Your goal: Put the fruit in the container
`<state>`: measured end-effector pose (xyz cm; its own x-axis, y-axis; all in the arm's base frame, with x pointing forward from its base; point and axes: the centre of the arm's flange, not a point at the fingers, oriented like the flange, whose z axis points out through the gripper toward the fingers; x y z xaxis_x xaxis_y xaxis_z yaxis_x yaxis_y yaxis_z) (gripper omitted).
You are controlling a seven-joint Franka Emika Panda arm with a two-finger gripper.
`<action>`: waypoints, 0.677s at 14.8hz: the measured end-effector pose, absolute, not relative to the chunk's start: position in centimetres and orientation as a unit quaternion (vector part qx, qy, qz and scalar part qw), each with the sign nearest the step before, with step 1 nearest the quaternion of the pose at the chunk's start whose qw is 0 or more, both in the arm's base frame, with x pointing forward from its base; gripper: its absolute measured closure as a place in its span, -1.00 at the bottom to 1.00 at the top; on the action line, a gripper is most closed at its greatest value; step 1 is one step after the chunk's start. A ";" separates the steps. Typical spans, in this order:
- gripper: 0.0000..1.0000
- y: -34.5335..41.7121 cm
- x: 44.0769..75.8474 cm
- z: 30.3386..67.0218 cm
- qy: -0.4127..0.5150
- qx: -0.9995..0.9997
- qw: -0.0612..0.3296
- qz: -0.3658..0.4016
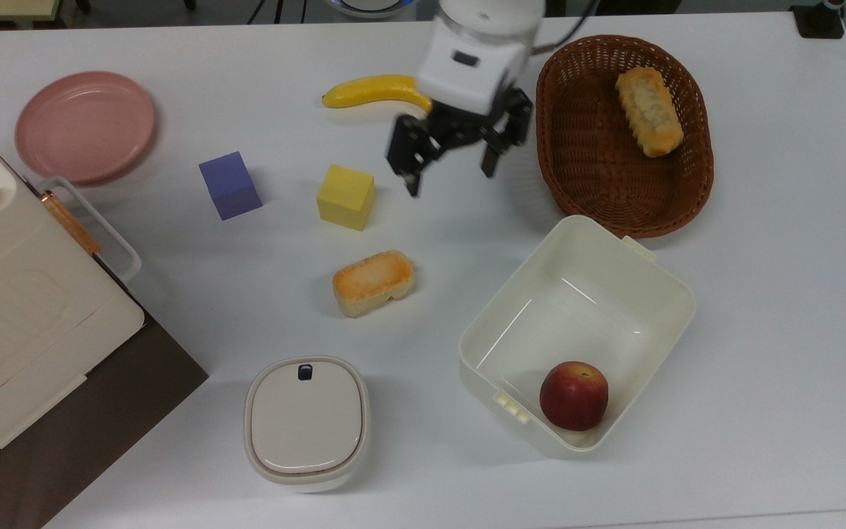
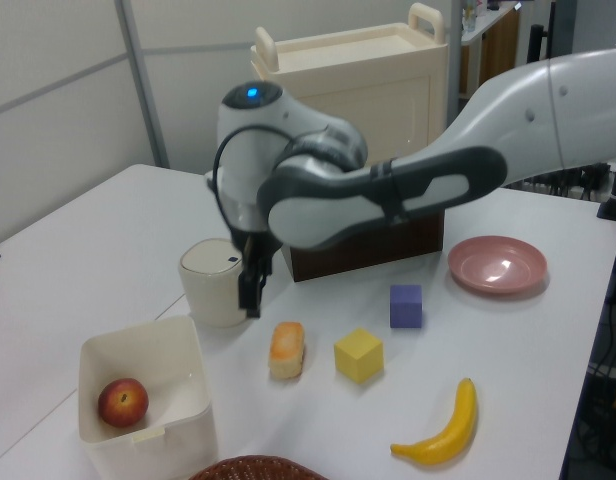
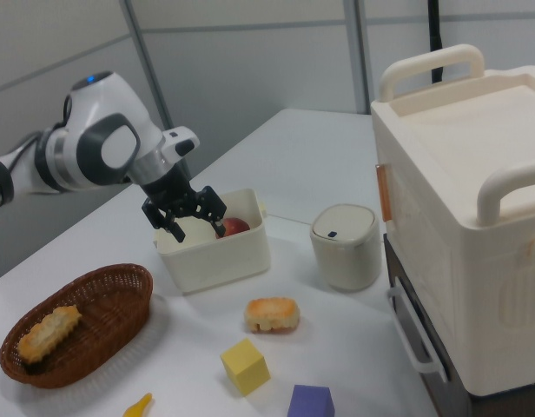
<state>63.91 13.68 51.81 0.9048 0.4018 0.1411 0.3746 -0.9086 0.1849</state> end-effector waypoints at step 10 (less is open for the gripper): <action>-1.00 1.5 57.7 62.8 0.073 0.996 0.044 -0.006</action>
